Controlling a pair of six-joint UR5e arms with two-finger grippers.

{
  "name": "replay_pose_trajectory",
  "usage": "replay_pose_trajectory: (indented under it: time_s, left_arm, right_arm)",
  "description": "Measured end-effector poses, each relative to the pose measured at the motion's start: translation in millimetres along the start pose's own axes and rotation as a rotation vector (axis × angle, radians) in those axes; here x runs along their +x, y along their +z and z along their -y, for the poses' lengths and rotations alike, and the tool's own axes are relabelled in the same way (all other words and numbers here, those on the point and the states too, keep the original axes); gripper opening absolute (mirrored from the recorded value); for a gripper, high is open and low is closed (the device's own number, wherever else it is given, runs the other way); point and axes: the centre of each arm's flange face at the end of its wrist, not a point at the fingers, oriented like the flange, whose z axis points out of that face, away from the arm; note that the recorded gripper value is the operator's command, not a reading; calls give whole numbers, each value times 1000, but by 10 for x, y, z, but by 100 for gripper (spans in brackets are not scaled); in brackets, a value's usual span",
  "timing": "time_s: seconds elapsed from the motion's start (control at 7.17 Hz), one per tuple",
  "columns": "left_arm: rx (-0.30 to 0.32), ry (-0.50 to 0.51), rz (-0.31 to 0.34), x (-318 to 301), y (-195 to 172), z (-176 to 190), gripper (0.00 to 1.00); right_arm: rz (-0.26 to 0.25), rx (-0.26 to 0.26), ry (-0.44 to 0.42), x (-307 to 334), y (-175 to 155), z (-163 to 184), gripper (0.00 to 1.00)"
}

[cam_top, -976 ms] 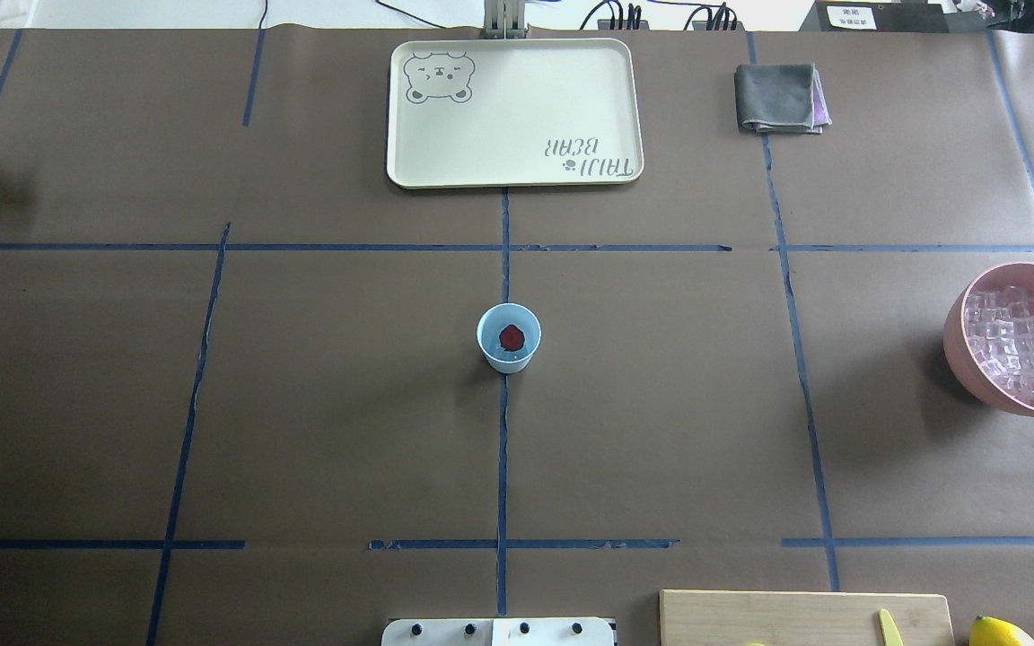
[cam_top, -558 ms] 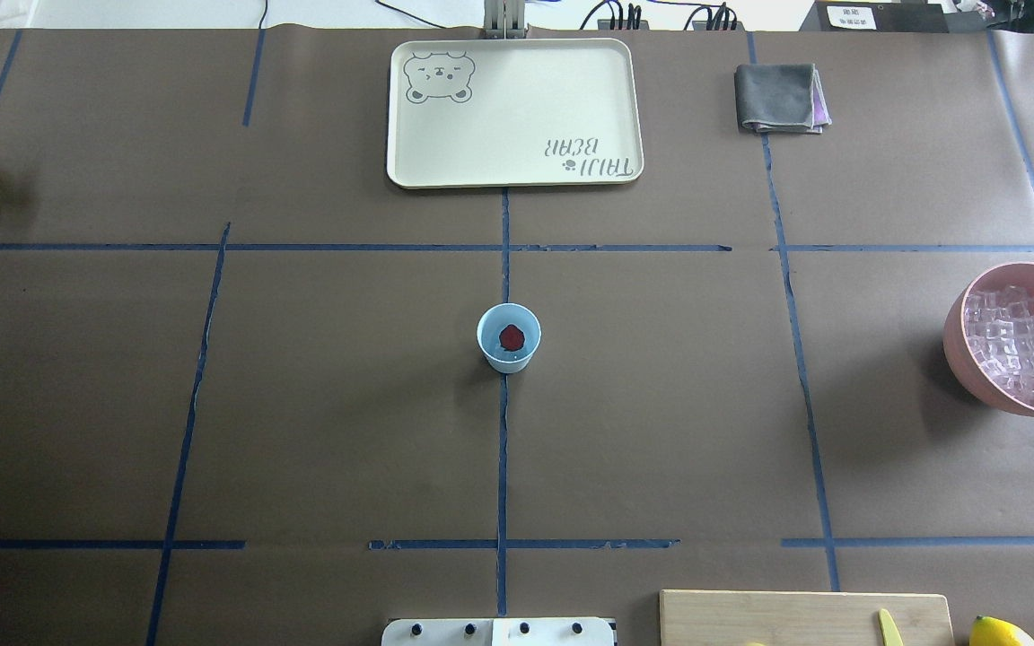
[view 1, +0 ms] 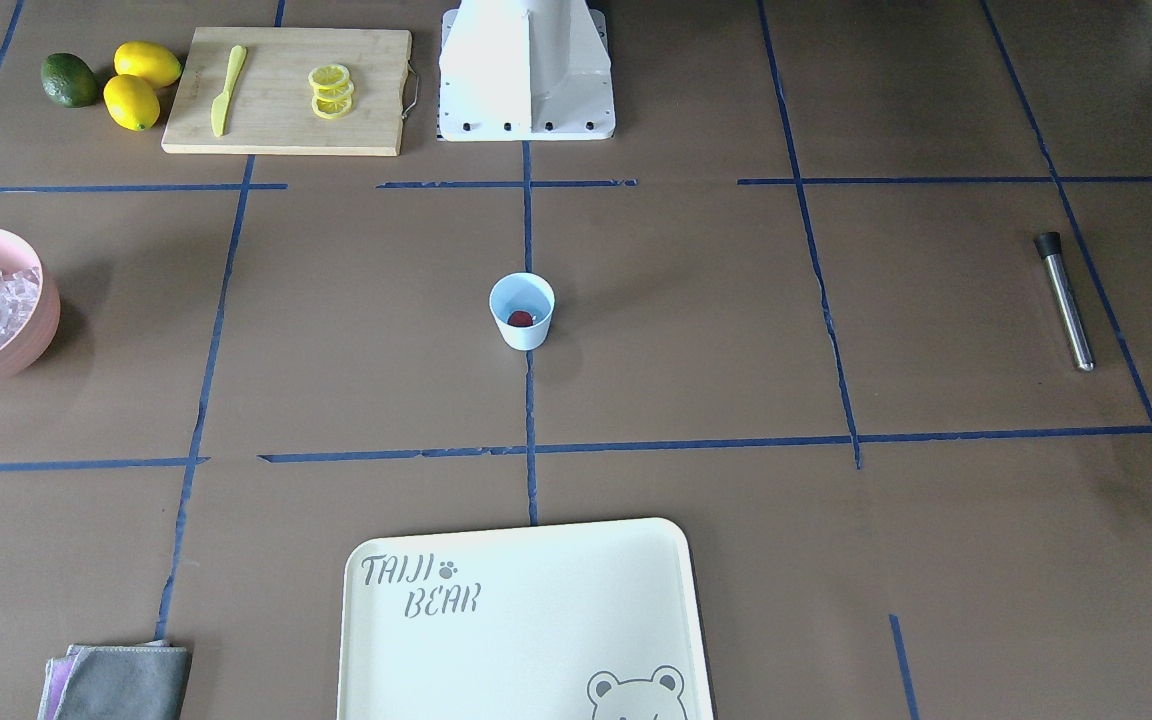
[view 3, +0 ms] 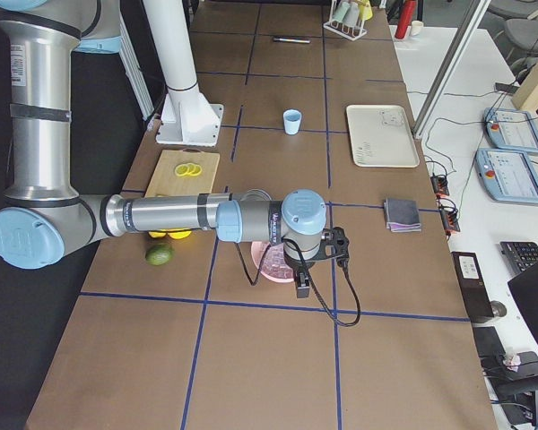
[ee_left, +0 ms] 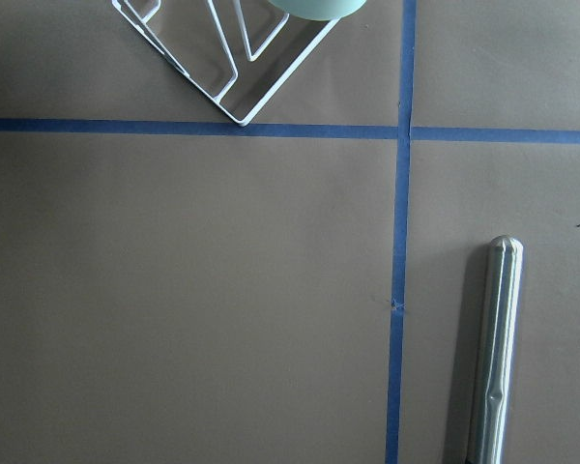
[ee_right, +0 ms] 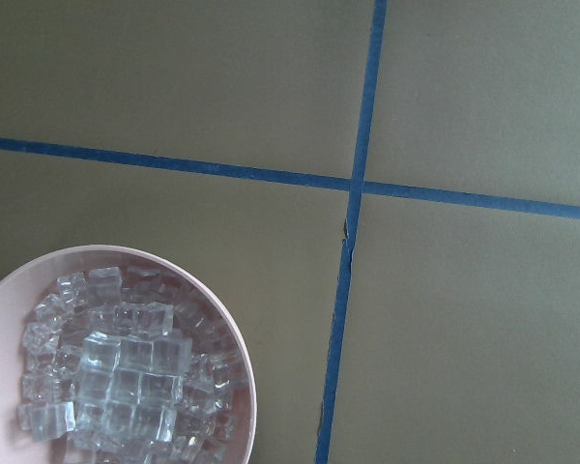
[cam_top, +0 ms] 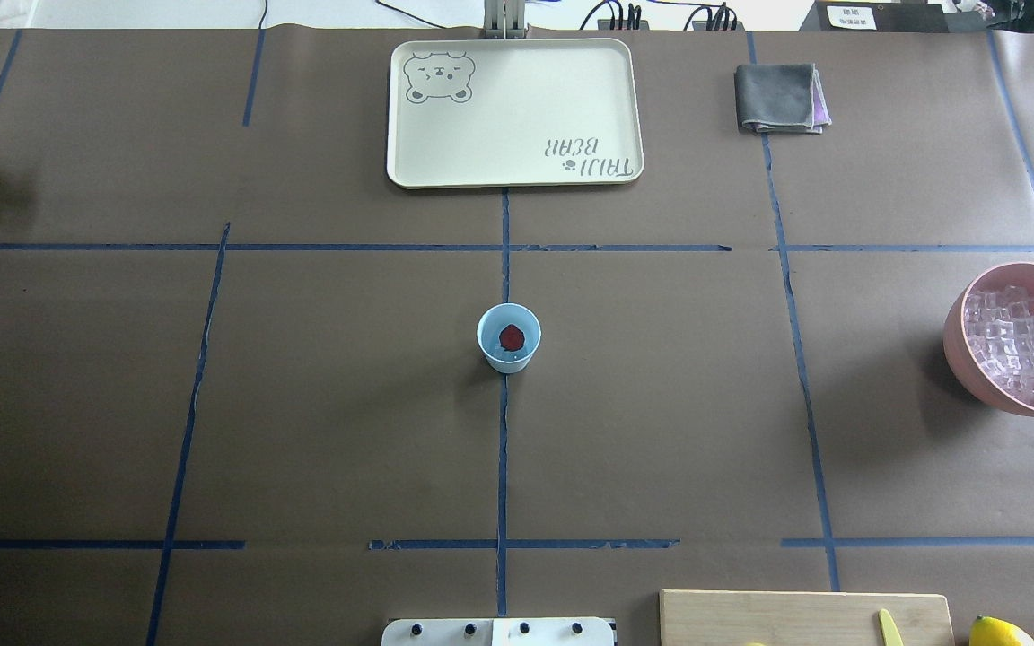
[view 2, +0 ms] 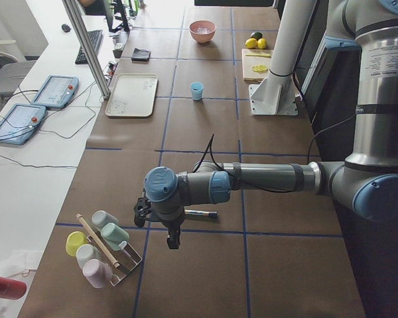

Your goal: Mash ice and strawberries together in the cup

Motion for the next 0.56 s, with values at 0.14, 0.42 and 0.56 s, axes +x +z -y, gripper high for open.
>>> replay_pose_trajectory:
  time_s: [0.14,0.42,0.56]
  left_arm:
    - [-1,0,0,-1,3,0,100]
    - [-1,0,1,-2,6,1,100]
    - [-1,0,1,-2,6,1,100]
  right_arm:
    - [0,-3,2,14,14,-9,99]
    - [2,-24,20,123,114,-63,99]
    - [3,-36,34,190,176,-88,99]
